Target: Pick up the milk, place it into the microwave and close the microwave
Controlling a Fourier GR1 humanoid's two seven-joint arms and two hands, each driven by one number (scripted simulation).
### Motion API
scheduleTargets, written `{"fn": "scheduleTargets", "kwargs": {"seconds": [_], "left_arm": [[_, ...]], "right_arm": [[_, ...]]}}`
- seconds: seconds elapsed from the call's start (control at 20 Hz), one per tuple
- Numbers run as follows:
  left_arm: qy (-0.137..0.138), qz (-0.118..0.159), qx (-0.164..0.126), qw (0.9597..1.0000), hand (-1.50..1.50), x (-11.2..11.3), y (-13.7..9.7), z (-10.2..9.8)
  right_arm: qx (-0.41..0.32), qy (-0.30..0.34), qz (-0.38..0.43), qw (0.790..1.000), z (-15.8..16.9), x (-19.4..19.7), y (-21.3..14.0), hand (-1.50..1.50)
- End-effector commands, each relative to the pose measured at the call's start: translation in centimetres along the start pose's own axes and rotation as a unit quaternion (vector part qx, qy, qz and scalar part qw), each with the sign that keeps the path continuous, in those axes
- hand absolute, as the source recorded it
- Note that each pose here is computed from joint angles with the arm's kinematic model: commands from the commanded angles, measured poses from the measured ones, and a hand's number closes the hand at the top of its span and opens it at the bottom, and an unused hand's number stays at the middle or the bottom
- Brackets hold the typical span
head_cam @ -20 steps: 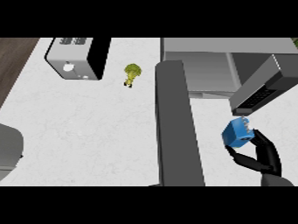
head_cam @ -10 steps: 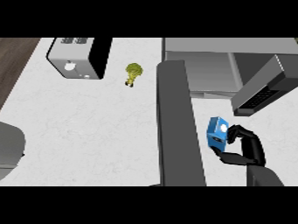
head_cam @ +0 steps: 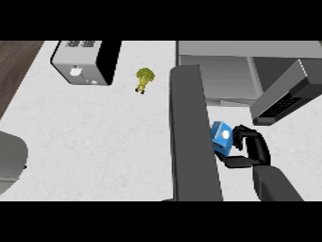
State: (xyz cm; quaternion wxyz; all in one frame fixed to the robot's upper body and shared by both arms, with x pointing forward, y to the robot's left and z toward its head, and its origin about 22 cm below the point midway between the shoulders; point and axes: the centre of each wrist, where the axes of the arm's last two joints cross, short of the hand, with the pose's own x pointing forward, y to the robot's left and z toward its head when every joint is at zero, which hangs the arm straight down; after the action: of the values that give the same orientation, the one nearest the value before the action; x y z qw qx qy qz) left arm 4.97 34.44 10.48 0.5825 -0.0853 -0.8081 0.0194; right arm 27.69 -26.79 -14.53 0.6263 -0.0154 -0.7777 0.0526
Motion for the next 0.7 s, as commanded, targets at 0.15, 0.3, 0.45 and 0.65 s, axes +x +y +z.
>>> {"fn": "scheduleTargets", "kwargs": {"seconds": [0.15,0.3,0.45,0.65], "left_arm": [[-0.013,0.014,-0.016,0.9997,-1.50,1.5,-1.1,-0.6],[-0.016,0.006,-0.016,0.9997,-1.50,1.2,-0.3,0.0],[-0.013,-0.004,-0.019,0.9997,-1.50,1.1,-0.2,-0.4],[-0.014,0.006,-0.012,0.9998,-1.50,0.3,0.8,-1.4]], "right_arm": [[-0.008,-0.059,0.033,0.998,-5.8,2.7,0.5,1.50],[-0.003,-0.064,0.029,0.997,-8.5,4.5,-0.2,1.50],[-0.007,-0.055,0.041,0.998,-9.2,4.7,-0.3,1.50],[-0.004,-0.044,0.059,0.997,-12.8,7.7,-2.1,1.50]]}}
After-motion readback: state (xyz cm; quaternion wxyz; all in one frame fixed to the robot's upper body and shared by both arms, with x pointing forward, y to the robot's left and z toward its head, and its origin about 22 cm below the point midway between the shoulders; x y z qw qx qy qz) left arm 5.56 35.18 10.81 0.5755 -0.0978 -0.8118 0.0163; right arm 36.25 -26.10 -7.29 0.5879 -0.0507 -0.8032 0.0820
